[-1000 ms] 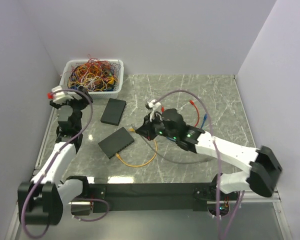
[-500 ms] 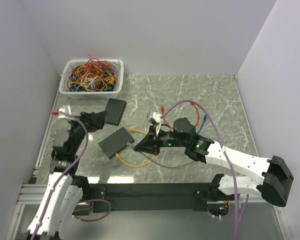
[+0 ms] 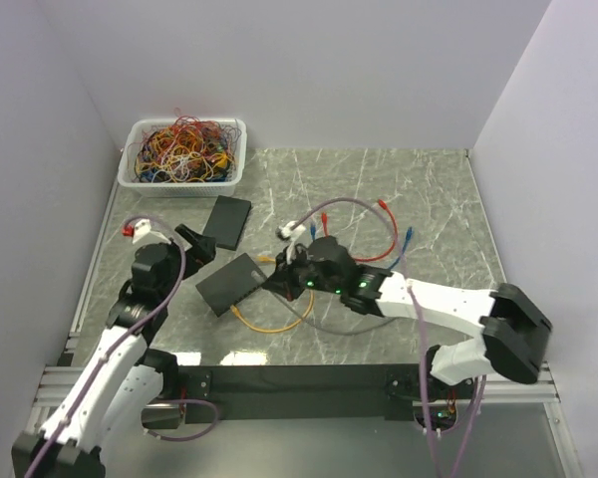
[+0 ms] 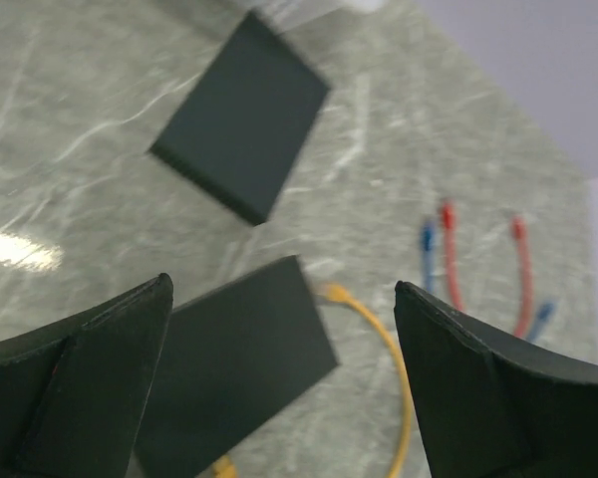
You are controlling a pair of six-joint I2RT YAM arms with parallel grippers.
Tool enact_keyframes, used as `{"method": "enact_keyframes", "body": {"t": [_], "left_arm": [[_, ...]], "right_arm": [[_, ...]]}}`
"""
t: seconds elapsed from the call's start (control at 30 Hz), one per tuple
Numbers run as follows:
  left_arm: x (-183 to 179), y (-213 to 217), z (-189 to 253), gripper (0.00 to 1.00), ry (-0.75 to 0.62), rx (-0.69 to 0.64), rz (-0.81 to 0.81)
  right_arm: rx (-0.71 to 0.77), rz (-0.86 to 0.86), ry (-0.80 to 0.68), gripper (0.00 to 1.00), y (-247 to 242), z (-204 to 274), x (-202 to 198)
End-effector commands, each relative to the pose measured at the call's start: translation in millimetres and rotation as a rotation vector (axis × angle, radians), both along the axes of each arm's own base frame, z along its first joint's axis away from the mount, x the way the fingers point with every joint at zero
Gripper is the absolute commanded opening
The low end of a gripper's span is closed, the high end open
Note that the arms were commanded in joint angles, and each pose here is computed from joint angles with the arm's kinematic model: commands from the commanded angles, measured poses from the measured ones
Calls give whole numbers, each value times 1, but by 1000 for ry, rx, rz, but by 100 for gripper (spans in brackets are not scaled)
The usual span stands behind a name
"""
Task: Insert the plug into the switch port
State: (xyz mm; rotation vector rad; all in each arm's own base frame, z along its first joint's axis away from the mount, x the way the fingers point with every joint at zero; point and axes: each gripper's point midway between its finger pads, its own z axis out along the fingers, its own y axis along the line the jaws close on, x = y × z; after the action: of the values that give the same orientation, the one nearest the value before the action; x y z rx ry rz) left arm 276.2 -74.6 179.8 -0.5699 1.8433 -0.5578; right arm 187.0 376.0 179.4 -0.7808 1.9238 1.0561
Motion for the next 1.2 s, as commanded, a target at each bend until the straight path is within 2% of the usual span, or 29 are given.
{"method": "enact_keyframes", "body": {"t": [0.0, 0.17, 0.37, 0.7, 1.17], "left_arm": [[16, 14, -12, 99, 40, 34, 98], [39, 0, -35, 99, 63, 88, 6], [59, -17, -60, 99, 90, 62, -141], [61, -36, -96, 99, 157, 15, -260], [59, -43, -106, 99, 190, -37, -277]], "right_arm": [[-161, -132, -7, 0, 2, -30, 14], [-254, -127, 66, 0, 12, -76, 2], [-334, -130, 94, 0, 25, -108, 6], [-395, -160, 85, 0, 44, -119, 25], [-434, -142, 113, 0, 42, -135, 10]]}}
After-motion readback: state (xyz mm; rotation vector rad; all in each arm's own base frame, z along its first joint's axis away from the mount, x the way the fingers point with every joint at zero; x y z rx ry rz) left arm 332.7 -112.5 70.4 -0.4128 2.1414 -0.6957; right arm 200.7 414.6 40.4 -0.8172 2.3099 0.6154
